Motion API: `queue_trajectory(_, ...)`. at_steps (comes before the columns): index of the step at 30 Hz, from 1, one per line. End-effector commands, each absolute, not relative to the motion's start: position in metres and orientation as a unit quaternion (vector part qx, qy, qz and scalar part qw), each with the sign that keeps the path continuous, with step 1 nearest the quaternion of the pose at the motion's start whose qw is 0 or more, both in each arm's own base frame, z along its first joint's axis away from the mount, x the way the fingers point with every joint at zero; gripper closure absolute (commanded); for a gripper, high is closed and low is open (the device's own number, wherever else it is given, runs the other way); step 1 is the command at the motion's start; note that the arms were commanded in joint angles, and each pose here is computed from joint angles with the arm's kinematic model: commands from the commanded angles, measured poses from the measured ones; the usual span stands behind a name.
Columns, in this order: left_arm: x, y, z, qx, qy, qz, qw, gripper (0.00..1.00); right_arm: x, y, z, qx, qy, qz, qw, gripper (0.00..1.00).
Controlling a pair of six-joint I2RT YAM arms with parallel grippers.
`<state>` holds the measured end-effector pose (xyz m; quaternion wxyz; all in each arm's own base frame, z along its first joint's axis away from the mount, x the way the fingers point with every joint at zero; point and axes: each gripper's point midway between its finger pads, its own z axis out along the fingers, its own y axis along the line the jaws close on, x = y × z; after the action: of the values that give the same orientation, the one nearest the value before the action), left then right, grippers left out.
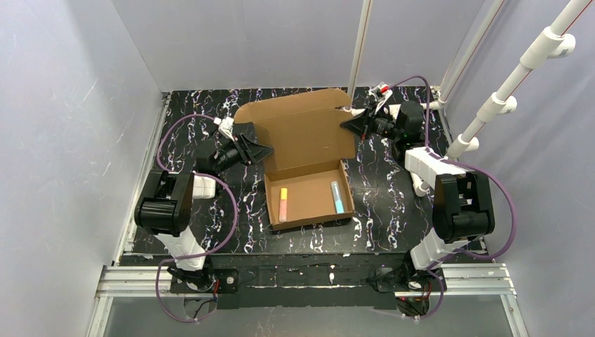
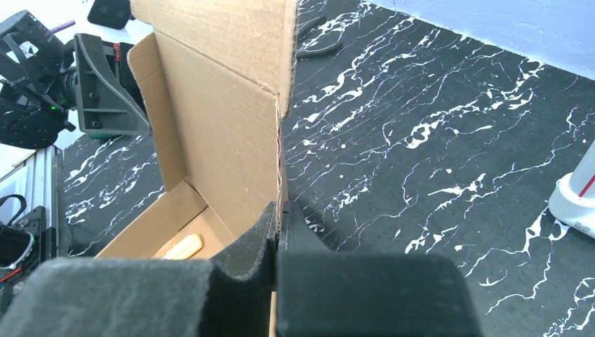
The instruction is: Fold the paper box
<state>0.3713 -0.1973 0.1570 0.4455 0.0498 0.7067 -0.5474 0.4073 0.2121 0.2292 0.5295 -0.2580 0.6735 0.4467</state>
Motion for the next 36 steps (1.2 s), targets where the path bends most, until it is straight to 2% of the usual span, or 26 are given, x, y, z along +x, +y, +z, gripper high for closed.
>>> queue_trajectory(1,0.371,-0.202,0.183,0.083,0.670,-0.560,0.480,0.46,0.398,0.223,0.237,-0.283,0.648,0.469,0.529,0.99)
queue_trajectory(4,0.370,-0.202,0.187,0.085,0.668,-0.560,0.483,0.56,0.403,0.223,0.231,-0.277,0.659,0.455,0.530,0.99)
queue_trajectory(12,0.364,-0.206,0.186,0.106,0.665,-0.558,0.485,1.00,0.411,0.221,0.224,-0.271,0.680,0.426,0.532,0.99)
queue_trajectory(19,0.359,-0.207,0.193,0.152,0.649,-0.535,0.520,1.00,0.392,0.233,0.222,-0.328,0.670,0.415,0.520,0.97)
queue_trajectory(25,0.362,-0.204,0.196,0.195,0.634,-0.500,0.556,1.00,0.368,0.236,0.216,-0.367,0.667,0.414,0.499,0.76)
queue_trajectory(32,0.362,-0.202,0.192,0.214,0.632,-0.479,0.570,1.00,0.330,0.242,0.219,-0.430,0.640,0.445,0.456,0.40)
queue_trajectory(36,0.359,-0.200,0.195,0.240,0.621,-0.466,0.583,1.00,0.316,0.237,0.219,-0.474,0.619,0.448,0.437,0.25)
